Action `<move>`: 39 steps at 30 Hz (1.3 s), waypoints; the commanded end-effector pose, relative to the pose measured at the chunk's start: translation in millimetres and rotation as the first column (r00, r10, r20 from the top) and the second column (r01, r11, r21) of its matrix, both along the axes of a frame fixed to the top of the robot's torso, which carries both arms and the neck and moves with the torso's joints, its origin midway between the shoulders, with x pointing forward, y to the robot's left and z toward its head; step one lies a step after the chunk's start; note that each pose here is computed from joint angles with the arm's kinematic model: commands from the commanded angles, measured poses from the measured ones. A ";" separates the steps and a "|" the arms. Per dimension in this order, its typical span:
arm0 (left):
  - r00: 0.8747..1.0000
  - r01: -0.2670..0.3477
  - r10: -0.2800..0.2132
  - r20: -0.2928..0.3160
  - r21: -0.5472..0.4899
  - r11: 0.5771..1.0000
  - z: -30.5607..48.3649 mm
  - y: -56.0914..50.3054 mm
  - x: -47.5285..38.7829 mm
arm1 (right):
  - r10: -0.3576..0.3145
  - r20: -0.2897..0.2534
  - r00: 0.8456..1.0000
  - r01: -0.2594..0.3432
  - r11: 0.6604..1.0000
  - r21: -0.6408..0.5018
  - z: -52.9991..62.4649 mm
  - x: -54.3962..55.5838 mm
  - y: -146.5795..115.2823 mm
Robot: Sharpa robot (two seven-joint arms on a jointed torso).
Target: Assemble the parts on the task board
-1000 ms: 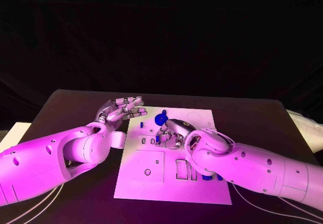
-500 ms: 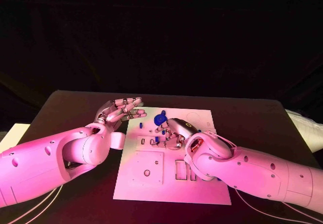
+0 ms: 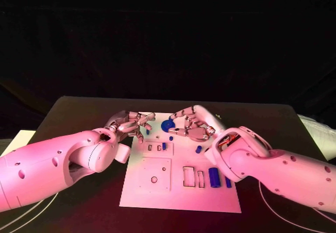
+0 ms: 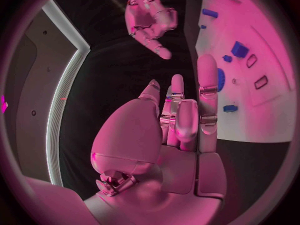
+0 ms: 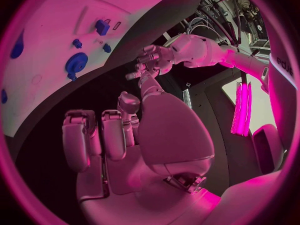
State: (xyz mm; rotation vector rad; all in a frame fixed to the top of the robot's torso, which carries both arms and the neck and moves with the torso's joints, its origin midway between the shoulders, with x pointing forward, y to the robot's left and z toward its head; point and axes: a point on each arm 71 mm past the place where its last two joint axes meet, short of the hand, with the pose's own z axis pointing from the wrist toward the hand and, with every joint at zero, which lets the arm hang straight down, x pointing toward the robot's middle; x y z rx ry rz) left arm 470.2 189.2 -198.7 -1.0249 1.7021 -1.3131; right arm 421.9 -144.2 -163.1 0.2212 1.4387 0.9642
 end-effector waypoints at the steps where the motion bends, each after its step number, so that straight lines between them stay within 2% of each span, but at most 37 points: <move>1: 0.979 0.176 -0.131 -0.155 0.329 0.928 -12.9 -4.9 -5.0 | -0.032 -0.081 0.996 0.045 0.986 0.162 7.4 3.5 -17.0; 3: 0.967 0.226 -0.154 -0.201 0.407 0.885 -13.8 -6.2 -3.9 | -0.071 -0.101 0.992 0.088 0.980 0.181 11.9 8.1 -30.4; 6: 0.952 0.290 -0.177 -0.251 0.537 0.793 -13.4 -8.7 0.3 | -0.129 -0.113 0.985 0.149 0.970 0.192 18.5 16.2 -50.4; 9: 0.949 0.313 -0.187 -0.255 0.668 0.675 -11.1 -12.5 6.0 | -0.177 -0.124 0.976 0.200 0.959 0.203 21.4 22.1 -66.0; 11: 0.949 0.314 -0.189 -0.252 0.719 0.619 -9.4 -15.1 9.8 | -0.197 -0.135 0.971 0.223 0.953 0.208 21.4 24.7 -72.6; 13: 0.949 0.315 -0.191 -0.251 0.747 0.586 -8.0 -17.8 13.2 | -0.210 -0.143 0.967 0.237 0.949 0.209 21.1 26.5 -76.6; 19: 0.948 0.319 -0.197 -0.251 0.779 0.540 -6.4 -28.4 20.8 | -0.227 -0.161 0.961 0.257 0.945 0.204 19.5 29.4 -82.1; 25: 0.943 0.331 -0.211 -0.258 0.789 0.517 -5.2 -40.8 27.0 | -0.228 -0.176 0.958 0.262 0.945 0.197 17.6 31.1 -82.5; 32: 0.938 0.344 -0.222 -0.266 0.796 0.498 -4.7 -49.2 31.7 | -0.226 -0.187 0.956 0.261 0.946 0.191 16.2 32.0 -81.8; 39: 0.925 0.374 -0.244 -0.291 0.808 0.455 -6.6 -56.2 36.1 | -0.221 -0.194 0.956 0.258 0.948 0.189 15.0 32.8 -79.4</move>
